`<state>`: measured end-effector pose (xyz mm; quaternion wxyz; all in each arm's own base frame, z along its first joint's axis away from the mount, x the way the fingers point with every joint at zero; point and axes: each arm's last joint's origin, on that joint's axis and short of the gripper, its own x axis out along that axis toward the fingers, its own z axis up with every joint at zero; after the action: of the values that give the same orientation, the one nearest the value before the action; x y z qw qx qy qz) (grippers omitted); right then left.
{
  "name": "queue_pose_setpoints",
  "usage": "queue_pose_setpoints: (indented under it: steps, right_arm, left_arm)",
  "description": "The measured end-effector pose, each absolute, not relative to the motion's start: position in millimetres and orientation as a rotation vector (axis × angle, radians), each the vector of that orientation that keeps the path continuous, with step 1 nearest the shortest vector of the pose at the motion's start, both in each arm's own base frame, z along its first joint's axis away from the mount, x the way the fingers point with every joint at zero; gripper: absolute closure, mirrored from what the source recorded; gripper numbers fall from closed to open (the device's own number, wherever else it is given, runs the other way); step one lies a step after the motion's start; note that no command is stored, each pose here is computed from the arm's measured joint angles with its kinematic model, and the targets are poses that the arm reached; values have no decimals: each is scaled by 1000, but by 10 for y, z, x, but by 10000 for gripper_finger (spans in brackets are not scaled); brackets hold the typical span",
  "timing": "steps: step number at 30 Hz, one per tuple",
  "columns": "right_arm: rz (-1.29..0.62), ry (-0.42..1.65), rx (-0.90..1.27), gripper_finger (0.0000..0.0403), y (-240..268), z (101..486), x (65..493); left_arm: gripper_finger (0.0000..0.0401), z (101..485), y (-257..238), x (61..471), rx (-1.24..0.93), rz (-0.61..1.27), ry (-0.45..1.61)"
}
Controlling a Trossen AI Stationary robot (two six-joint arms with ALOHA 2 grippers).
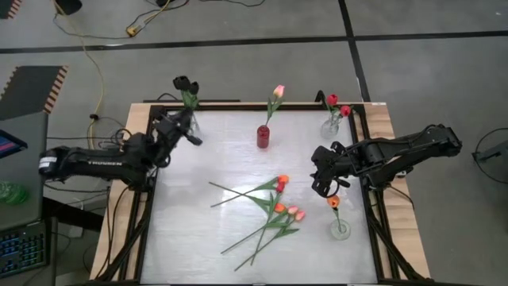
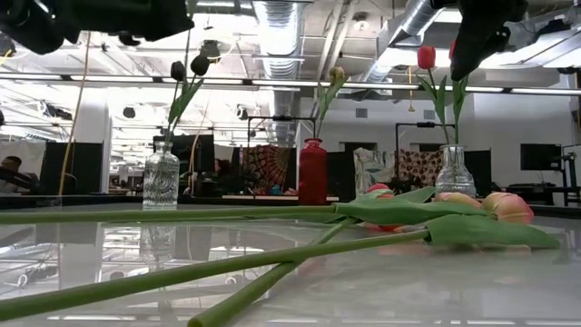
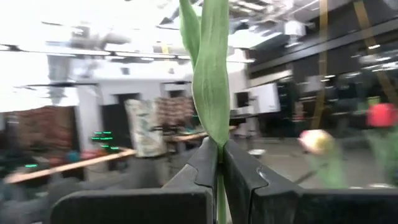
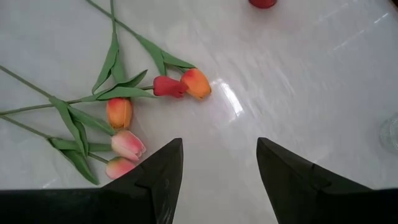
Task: Sort flowers into vase by color
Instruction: Put the black flower into the top left transparent vase
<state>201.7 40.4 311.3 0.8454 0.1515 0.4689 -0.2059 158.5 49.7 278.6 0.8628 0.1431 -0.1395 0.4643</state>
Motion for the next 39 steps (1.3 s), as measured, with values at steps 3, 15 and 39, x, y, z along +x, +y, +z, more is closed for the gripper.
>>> queue_pose_setpoints:
  steps: [3,15,39]
  right_arm:
    - [-435,989,319,171,404,3113,2017]
    - [-435,989,320,171,404,3113,2017]
    - [-435,989,320,171,404,3113,2018]
  left_arm:
    - [401,2763,598,1512,328,1035,-282]
    - [401,2726,851,1387,318,1106,-309]
    - [401,2623,894,1405,219,1195,-228]
